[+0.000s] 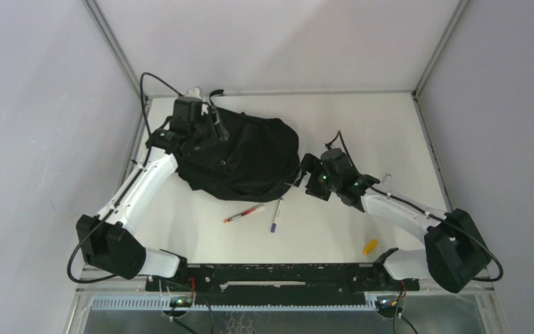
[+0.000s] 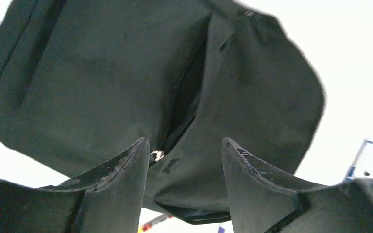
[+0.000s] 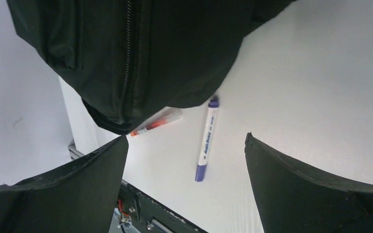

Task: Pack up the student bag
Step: Adjust the student bag at the center of the board.

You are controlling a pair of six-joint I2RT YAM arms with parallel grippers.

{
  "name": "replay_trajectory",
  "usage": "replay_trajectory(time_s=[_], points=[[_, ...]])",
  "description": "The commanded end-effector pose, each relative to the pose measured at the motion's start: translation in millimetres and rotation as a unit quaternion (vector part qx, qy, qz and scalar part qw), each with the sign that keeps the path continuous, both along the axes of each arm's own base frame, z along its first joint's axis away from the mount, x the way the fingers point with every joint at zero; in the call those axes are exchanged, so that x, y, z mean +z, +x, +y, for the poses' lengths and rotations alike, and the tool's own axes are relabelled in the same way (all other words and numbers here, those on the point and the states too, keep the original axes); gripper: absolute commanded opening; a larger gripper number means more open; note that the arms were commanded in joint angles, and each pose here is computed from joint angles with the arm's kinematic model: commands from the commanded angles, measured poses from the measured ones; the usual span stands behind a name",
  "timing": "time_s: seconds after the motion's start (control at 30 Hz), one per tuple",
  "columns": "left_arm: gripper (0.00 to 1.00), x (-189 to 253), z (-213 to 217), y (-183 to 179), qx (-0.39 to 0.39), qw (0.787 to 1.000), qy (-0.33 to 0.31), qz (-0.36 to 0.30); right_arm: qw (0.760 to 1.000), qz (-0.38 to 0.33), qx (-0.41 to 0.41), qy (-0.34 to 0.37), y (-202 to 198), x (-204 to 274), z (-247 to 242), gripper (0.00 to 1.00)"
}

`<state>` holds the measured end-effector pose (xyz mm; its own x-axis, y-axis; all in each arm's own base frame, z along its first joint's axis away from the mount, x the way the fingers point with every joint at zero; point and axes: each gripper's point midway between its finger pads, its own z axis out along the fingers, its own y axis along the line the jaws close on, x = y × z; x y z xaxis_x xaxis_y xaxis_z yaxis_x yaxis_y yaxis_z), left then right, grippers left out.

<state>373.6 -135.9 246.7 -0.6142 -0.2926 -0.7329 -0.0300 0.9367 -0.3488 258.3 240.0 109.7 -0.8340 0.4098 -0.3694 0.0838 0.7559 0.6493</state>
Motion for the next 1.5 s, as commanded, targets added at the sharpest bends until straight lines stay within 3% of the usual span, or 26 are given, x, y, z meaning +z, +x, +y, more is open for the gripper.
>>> replay_trajectory(time_s=[0.0,0.2,0.3,0.37,0.5,0.6,0.93,0.97,1.03,1.1,1.2,1.33,1.47], points=[[0.61,-16,15,-9,0.034,0.999,0.009,0.013,0.993,-0.069,-0.004,0.091,35,54,32,0.98],[0.61,-14,20,-10,0.043,0.999,0.012,-0.001,0.992,-0.05,-0.036,0.112,69,45,48,0.98],[0.61,-17,17,-9,0.035,0.999,0.009,0.004,0.992,-0.028,-0.031,0.115,84,31,62,0.9],[0.6,-21,15,-7,0.027,1.0,0.011,0.006,0.993,-0.014,-0.034,0.108,92,19,67,0.78],[0.61,-34,6,-5,-0.016,0.999,0.027,0.02,0.994,-0.023,-0.054,0.093,111,20,57,0.29],[0.66,-40,0,-5,-0.038,0.998,0.048,0.033,0.994,-0.04,-0.069,0.072,125,28,34,0.0],[0.67,-44,-21,-1,-0.065,0.996,0.042,0.043,0.996,-0.05,-0.065,-0.043,136,20,-52,0.0],[0.67,-45,-22,-2,-0.067,0.996,0.043,0.044,0.995,-0.047,-0.064,-0.054,135,18,-57,0.06],[0.67,-44,-25,-3,-0.07,0.996,0.046,0.041,0.994,-0.053,-0.063,-0.065,131,25,-64,0.5],[0.67,-41,-27,-7,-0.075,0.995,0.056,0.034,0.993,-0.066,-0.065,-0.074,126,37,-67,0.78],[0.67,-38,-27,-18,-0.088,0.992,0.094,0.015,0.989,-0.084,-0.08,-0.094,113,58,-76,0.93],[0.67,-52,-40,-52,-0.138,0.981,0.133,0.012,0.98,-0.116,-0.111,-0.119,89,85,-95,0.99],[0.67,-78,-42,-85,-0.153,0.969,0.192,0.009,0.976,-0.135,-0.129,-0.111,61,94,-111,1.0]])
